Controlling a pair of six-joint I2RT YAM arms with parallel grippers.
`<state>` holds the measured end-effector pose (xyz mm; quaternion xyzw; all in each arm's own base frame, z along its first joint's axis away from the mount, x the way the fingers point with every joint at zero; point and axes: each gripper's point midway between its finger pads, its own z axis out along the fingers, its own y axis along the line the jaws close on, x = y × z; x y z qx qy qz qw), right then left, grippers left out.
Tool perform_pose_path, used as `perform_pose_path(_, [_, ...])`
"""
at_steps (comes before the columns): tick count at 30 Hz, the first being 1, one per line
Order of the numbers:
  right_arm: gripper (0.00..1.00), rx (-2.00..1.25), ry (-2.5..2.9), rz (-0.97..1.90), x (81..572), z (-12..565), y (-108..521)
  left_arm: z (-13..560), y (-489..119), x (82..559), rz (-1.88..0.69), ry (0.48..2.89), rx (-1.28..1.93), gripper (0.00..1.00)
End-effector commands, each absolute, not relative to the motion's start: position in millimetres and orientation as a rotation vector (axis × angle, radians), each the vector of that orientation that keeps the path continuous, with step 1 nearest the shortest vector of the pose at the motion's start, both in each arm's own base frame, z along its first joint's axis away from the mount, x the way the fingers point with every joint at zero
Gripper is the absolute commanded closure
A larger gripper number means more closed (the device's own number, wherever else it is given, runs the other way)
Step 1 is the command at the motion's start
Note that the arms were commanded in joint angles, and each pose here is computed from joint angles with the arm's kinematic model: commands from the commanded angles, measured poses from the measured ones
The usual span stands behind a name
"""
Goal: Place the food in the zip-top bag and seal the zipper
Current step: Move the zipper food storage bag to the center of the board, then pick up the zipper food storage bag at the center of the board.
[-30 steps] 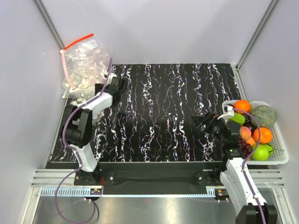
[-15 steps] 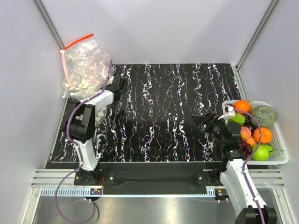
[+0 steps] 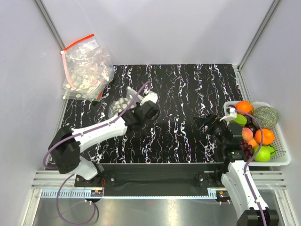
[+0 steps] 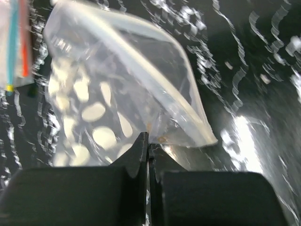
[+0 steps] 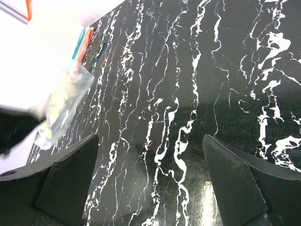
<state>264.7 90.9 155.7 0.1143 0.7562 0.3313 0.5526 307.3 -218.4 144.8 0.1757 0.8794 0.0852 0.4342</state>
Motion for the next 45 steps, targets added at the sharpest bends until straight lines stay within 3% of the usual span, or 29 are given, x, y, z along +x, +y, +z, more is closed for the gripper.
perform_pose_path(1, [0.00,0.253,1.757,0.757,268.6,167.1,87.9,131.4,-221.7,264.7,0.167,2.219,0.476,0.99])
perform_pose_path(4, [0.00,0.253,1.759,0.758,268.4,167.2,88.1,112.4,-237.4,220.0,0.047,2.247,0.582,0.89])
perform_pose_path(6, [0.00,0.251,1.761,0.758,268.4,167.2,88.3,93.7,-241.2,188.9,-0.022,2.286,0.638,0.74])
perform_pose_path(8, [0.00,0.256,1.766,0.755,268.8,166.0,88.0,97.7,-243.3,171.0,-0.116,2.278,0.634,0.44])
perform_pose_path(9, [0.00,0.261,1.770,0.754,269.3,164.9,87.5,102.0,-242.4,158.5,-0.178,2.270,0.609,0.14])
perform_pose_path(10, [0.00,0.255,1.771,0.758,269.2,165.2,88.3,103.3,-238.4,152.6,-0.192,2.268,0.601,0.03])
perform_pose_path(11, [0.00,0.254,1.776,0.762,269.6,164.0,89.1,107.8,-238.0,148.3,-0.226,2.260,0.591,0.01])
perform_pose_path(17, [0.00,0.252,1.787,0.768,270.6,162.2,90.5,171.1,-227.8,147.8,-0.347,2.184,0.450,0.01])
perform_pose_path(26, [0.00,0.276,1.793,0.759,273.1,159.3,88.0,216.5,-238.5,198.2,0.075,2.121,0.348,0.01])
perform_pose_path(33, [0.00,0.318,1.806,0.728,275.1,156.7,82.1,189.7,-242.0,241.0,0.426,2.161,0.191,0.01])
perform_pose_path(45, [0.00,0.329,1.800,0.716,274.3,157.3,79.9,140.6,-296.0,271.2,0.432,2.279,0.176,0.14])
